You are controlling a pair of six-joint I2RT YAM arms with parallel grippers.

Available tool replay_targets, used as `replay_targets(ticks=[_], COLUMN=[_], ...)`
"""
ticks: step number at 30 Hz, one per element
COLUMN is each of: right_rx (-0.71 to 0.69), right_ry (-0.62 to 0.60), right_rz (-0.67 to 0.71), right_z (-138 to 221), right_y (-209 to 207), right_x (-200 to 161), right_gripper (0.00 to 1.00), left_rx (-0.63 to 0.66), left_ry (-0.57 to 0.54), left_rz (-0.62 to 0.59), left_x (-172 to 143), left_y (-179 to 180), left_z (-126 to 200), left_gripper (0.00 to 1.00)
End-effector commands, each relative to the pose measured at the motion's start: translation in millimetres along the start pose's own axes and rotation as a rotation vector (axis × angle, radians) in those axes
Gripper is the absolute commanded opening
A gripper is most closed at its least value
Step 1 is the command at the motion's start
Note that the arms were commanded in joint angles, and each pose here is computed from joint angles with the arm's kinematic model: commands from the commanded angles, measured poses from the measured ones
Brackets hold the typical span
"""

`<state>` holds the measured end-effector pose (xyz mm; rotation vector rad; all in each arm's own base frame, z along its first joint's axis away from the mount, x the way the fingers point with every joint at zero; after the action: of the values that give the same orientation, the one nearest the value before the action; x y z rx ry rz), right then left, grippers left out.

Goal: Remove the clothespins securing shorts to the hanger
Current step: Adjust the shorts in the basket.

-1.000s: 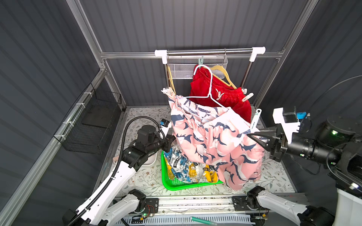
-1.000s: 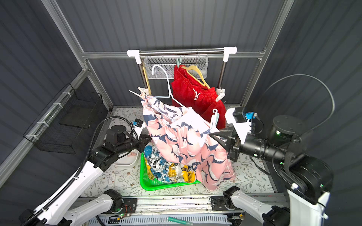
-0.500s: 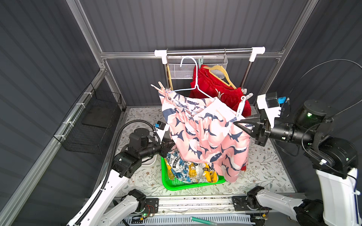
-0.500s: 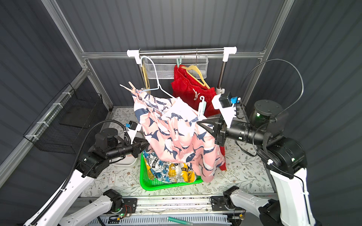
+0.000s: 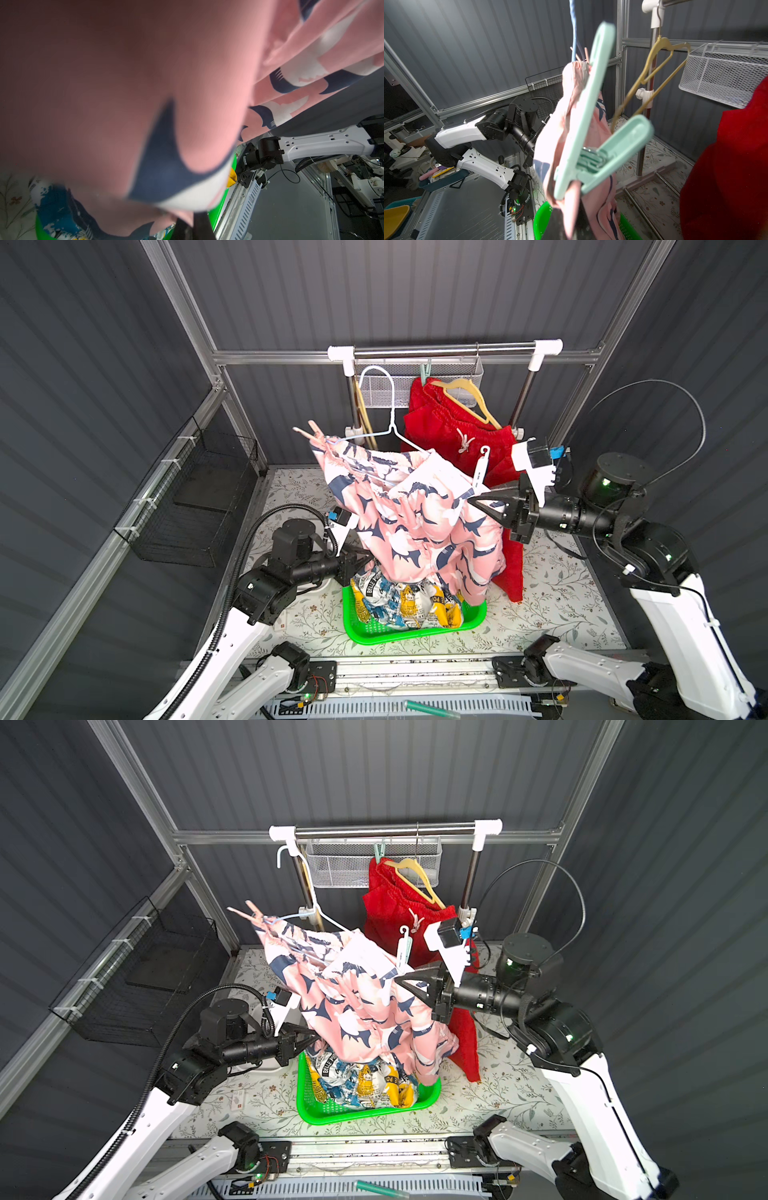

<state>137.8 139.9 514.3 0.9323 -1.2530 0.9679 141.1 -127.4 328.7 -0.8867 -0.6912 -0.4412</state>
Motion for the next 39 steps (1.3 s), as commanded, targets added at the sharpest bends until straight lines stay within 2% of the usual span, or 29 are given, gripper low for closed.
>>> replay_targets(ticks=[1,8,18,28,33,39], right_rx=[0.015,0.025,0.014,-0.022,-0.043,-0.07], right_ry=[-0.152,-0.192,-0.139,-0.148,-0.208,-0.21], right_rz=[0.136,0.14,0.113,0.059,0.015,0.029], right_z=[7.4,7.6,-5.5,-10.8,-14.7,-42.2], right_y=[10.0,13.9,6.6,1.6,-0.3,8.8], right_x=[14.5,-18.9,-72.8,-119.7,-133.7,-132.8], right_gripper=[0.0,0.0,0.0,0.0,0.0,0.0], left_rx=[0.02,0.074,0.152,0.308,0.345,0.384], left_ry=[0.088,0.127,0.123,0.1,0.075,0.003], left_rz=[0.075,0.136,0.171,0.313,0.357,0.363], left_x=[-21.4,-37.2,-37.2,-45.6,-49.0,-42.5], left_y=[11.0,27.8,35.8,55.2,58.9,55.4], left_z=[-7.3,-19.9,-23.9,-31.1,-29.8,-19.1], left_gripper=[0.0,0.0,0.0,0.0,0.0,0.0])
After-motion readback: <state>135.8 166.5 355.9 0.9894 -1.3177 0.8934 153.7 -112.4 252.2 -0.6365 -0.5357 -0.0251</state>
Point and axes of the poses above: each gripper's point midway between its finger pads, its own z axis back along the fingers, its own y axis along the line the jaws close on, x = y × z, the point moved 10 cm from there along z, back along the fingers, and after that the axes turned 6 degrees about z, right-handed, at the moved point
